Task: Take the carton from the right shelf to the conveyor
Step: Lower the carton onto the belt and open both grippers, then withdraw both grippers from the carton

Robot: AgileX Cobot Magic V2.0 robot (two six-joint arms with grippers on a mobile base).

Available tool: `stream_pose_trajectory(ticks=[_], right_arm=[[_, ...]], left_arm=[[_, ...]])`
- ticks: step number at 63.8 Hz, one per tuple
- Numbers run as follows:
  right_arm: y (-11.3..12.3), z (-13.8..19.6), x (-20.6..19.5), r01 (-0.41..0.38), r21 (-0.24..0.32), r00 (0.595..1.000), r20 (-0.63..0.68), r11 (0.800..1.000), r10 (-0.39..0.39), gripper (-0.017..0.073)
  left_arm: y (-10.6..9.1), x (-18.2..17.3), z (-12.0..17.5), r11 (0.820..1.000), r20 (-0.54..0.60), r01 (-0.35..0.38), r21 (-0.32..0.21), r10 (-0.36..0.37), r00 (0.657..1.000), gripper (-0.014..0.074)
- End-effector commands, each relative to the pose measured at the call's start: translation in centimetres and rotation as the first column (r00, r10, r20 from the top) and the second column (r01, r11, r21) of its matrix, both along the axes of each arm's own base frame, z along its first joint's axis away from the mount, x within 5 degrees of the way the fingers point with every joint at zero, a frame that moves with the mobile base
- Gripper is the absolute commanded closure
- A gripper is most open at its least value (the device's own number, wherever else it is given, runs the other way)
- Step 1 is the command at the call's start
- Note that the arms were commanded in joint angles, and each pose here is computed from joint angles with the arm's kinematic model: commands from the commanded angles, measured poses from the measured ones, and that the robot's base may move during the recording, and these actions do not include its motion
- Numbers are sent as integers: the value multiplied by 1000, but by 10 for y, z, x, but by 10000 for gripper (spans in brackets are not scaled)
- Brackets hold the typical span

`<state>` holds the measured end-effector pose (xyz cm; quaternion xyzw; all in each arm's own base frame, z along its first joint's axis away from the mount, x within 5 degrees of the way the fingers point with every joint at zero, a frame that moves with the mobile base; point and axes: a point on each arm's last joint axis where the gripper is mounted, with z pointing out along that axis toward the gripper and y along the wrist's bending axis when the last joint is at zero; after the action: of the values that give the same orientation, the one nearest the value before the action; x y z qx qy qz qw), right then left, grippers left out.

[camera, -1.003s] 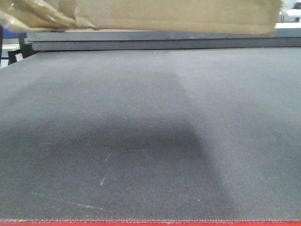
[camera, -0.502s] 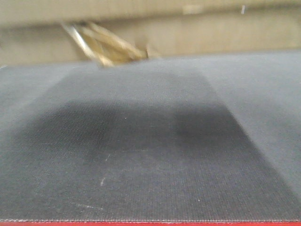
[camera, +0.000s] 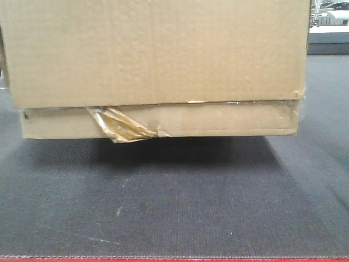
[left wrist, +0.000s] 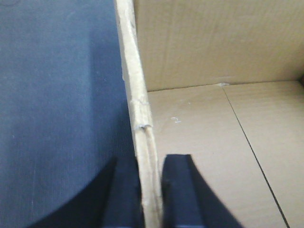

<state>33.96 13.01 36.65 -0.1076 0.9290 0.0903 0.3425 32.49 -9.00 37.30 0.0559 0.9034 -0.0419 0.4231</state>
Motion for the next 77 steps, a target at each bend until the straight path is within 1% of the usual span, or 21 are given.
stream_pose_trajectory(ticks=[1, 2, 5, 9, 11, 12, 23, 28, 30, 33, 37, 40, 47, 48, 49, 51, 53, 59, 63, 67, 77], right_arm=[[-3, 1, 6, 11, -17, 999, 41, 1000, -10, 314], [-3, 2, 6, 11, -16, 999, 44, 1000, -10, 253], [-3, 2, 6, 11, -14, 999, 47, 1000, -10, 130], [-4, 6, 4, 11, -11, 998, 55, 1000, -10, -22], [-5, 9, 1, 11, -9, 998, 61, 1000, -10, -10], [-5, 10, 1, 11, -8, 998, 63, 1000, -11, -9], [-14, 36, -17, 15, 16, 991, 132, 1000, -17, -1], [-22, 49, -26, 28, 29, 986, 165, 999, -33, 36], [-27, 55, -31, 38, 34, 983, 178, 999, -44, 69], [-34, 62, -37, 51, 40, 979, 193, 998, -58, 137], [-45, 70, -46, 80, 41, 977, 194, 996, -86, 242], [-53, 74, -50, 102, 39, 976, 188, 994, -108, 351], [-73, 75, -58, 159, 26, 974, 160, 987, -161, 588], [-76, 73, -59, 170, 24, 973, 156, 985, -171, 631], [-78, 72, -60, 176, 23, 972, 153, 984, -178, 650], [-82, 69, -61, 191, 22, 970, 149, 981, -192, 650], [-86, 66, -63, 201, 20, 969, 145, 979, -202, 639], [-94, 48, -70, 224, 3, 968, 119, 975, -222, 637], [-95, 30, -75, 225, -7, 970, 94, 974, -224, 638], [-96, 16, -83, 224, -6, 970, 97, 975, -222, 638], [-100, -25, -111, 219, -7, 971, 100, 976, -218, 638]], left_arm=[[1, 0, 6, 1000, 41, 7, 3, -7, 999, 305], [1, 0, 6, 1000, 41, 7, 3, -7, 999, 272], [1, 0, 6, 1000, 42, 7, 6, -7, 999, 160], [1, 0, 6, 1000, 40, 7, 6, -7, 999, 41], [1, -1, 7, 1000, 38, 6, 3, -6, 999, -29], [2, -1, 9, 1000, 40, 5, -1, -5, 999, -31], [7, -17, 31, 1000, 80, 0, -16, 1, 997, 8], [13, -28, 44, 1000, 109, -9, -10, 10, 994, 23], [17, -35, 50, 1000, 126, -18, -9, 19, 992, 36], [24, -44, 58, 999, 140, -34, -10, 35, 989, 59], [35, -53, 65, 998, 144, -68, -12, 69, 987, 127], [44, -60, 69, 995, 139, -95, -12, 96, 986, 198], [63, -71, 69, 988, 116, -157, 9, 155, 981, 424], [66, -72, 68, 986, 113, -164, 15, 161, 980, 473], [68, -73, 66, 985, 108, -170, 20, 167, 980, 506], [73, -75, 62, 982, 97, -188, 26, 185, 978, 587], [78, -76, 58, 978, 87, -206, 31, 203, 975, 632], [89, -81, 41, 969, 44, -243, 44, 241, 969, 582], [92, -85, 30, 968, 33, -248, 50, 246, 969, 576], [93, -91, 14, 970, 25, -232, 70, 231, 973, 579], [92, -117, -18, 976, 61, -208, 62, 204, 977, 579]])
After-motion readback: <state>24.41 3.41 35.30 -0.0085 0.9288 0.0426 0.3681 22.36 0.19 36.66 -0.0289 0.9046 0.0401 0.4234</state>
